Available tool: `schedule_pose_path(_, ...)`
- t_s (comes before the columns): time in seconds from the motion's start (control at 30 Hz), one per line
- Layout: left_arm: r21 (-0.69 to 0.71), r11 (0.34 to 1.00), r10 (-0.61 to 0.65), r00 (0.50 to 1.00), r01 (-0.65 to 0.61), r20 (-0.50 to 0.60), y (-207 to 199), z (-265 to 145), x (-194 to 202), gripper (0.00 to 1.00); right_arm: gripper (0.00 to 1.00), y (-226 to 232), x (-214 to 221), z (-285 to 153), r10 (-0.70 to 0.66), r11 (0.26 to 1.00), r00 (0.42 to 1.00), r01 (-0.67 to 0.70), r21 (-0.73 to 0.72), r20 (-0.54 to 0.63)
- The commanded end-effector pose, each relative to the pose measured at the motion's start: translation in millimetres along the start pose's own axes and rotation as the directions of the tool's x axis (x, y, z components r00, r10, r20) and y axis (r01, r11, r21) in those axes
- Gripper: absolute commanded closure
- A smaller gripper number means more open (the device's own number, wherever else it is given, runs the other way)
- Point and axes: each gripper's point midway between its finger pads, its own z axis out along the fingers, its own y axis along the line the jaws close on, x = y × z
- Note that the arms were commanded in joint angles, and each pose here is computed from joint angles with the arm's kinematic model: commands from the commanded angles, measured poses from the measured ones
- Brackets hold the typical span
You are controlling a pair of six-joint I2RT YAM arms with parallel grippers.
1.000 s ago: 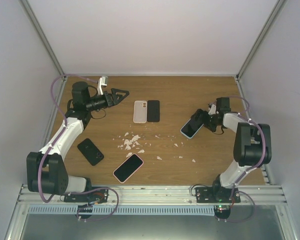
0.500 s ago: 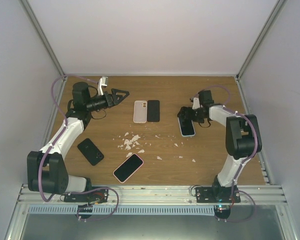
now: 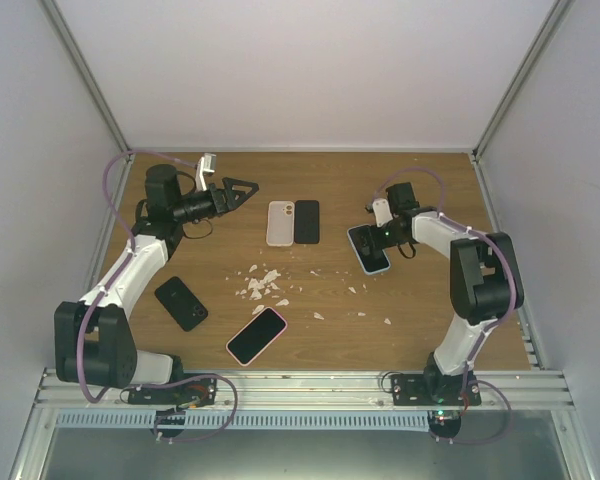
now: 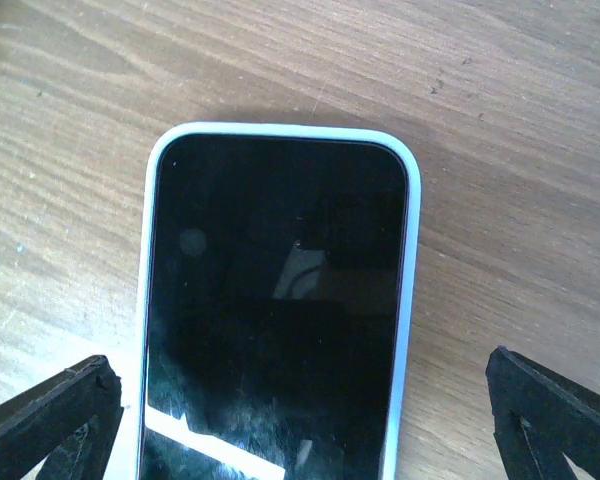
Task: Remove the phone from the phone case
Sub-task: Pick up the phone at the center of the board.
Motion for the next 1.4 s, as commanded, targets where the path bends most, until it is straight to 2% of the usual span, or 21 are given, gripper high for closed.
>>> schedule_pose_path(0.0,0.015,1.0,0.025,0.999,-0.025,0.022,1.4,0.3,-6.5,0.01,0.0,-1.3,8.6,-12.1,-0.116,0.993,0.993,0.116,0.033,-0.027)
schedule_pose_path(0.27,0.015,1.0,0.024,0.999,-0.024,0.021,1.7,0.5,-5.8,0.01,0.0,18.4,13.2,-5.9,-0.148,0.987,0.988,0.151,0.049,-0.043)
schedule_pose_path(0.67,0.016,0.999,0.035,0.999,-0.036,0.028,-1.1,-2.1,-5.6,0.01,0.01,-5.0,24.6,1.4,-0.135,0.972,0.987,0.15,0.182,-0.089)
schedule_pose_path(1.0,0.014,0.999,0.033,0.999,-0.033,0.025,0.6,-1.5,-4.1,0.01,0.01,11.1,47.8,11.8,-0.134,0.985,0.982,0.146,0.092,-0.133)
schedule_pose_path(1.13,0.011,0.999,0.031,0.999,-0.031,0.024,2.4,-1.3,-2.6,0.01,0.0,7.4,53.7,15.1,-0.149,0.98,0.977,0.166,0.111,-0.151)
schedule_pose_path(1.27,0.007,0.999,0.034,0.999,-0.034,0.022,3.3,-1.3,-1.3,0.01,0.14,4.4,60.5,18.6,-0.19,0.97,0.965,0.213,0.114,-0.181)
schedule_pose_path(1.37,0.002,0.999,0.041,0.999,-0.041,0.017,4.1,-1.3,-0.9,0.01,0.24,7.0,53.0,11.4,-0.208,0.969,0.965,0.226,0.102,-0.162)
